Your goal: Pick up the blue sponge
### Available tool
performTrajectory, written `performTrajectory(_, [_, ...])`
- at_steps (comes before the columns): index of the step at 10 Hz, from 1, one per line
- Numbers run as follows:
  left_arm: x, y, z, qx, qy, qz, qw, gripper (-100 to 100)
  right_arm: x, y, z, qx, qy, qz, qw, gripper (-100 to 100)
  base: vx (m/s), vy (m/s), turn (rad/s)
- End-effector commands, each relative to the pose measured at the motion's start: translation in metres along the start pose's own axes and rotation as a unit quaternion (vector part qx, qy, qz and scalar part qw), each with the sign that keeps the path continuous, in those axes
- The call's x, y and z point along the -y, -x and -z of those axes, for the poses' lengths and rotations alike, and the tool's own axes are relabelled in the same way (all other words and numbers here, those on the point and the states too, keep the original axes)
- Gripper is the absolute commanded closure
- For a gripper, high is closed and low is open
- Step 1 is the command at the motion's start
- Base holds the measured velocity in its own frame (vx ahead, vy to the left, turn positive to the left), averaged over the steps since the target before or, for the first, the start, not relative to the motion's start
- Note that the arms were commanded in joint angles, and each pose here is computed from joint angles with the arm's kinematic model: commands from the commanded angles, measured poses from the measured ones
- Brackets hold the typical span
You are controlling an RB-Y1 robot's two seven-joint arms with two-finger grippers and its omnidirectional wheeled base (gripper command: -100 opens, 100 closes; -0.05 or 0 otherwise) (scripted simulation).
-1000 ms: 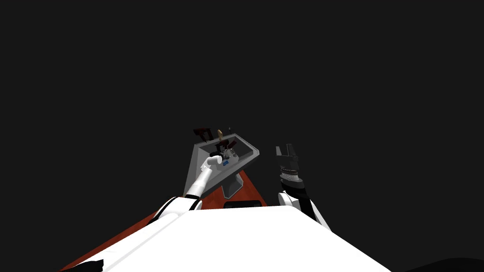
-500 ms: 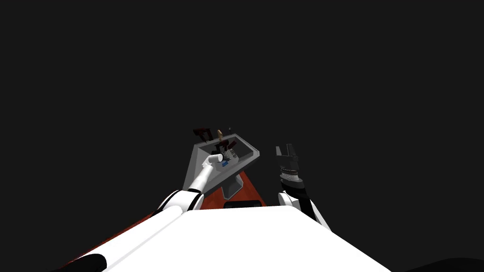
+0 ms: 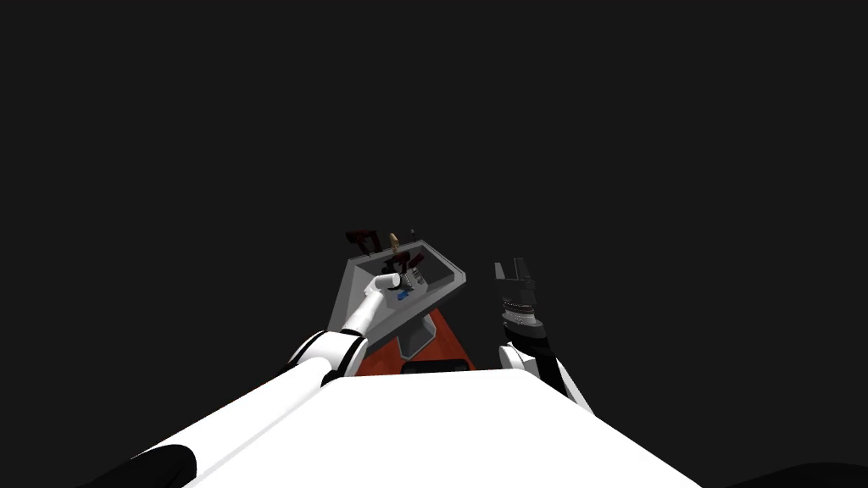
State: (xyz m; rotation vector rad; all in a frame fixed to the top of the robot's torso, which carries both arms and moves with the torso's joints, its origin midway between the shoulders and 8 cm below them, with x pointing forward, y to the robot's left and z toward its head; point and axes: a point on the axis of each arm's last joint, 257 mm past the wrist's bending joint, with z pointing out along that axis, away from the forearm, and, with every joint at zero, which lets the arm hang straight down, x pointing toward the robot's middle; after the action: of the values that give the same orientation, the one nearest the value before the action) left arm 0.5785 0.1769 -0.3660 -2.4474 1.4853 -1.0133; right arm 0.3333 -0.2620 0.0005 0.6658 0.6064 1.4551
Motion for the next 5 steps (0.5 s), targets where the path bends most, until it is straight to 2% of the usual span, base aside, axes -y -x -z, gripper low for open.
performTrajectory(1, [-0.011, 0.009, -0.002, 0.018, 0.027, 0.006, 0.9995, -100, 0.000, 0.000, 0.000, 0.000, 0.000, 0.000, 1.0000, 0, 0.028, -0.027, 0.024])
performTrajectory(5, [-0.028, 0.024, -0.001, 0.058, 0.083, 0.021, 0.9946, -100, 0.000, 0.000, 0.000, 0.000, 0.000, 0.000, 1.0000, 0, 0.031, -0.026, 0.034])
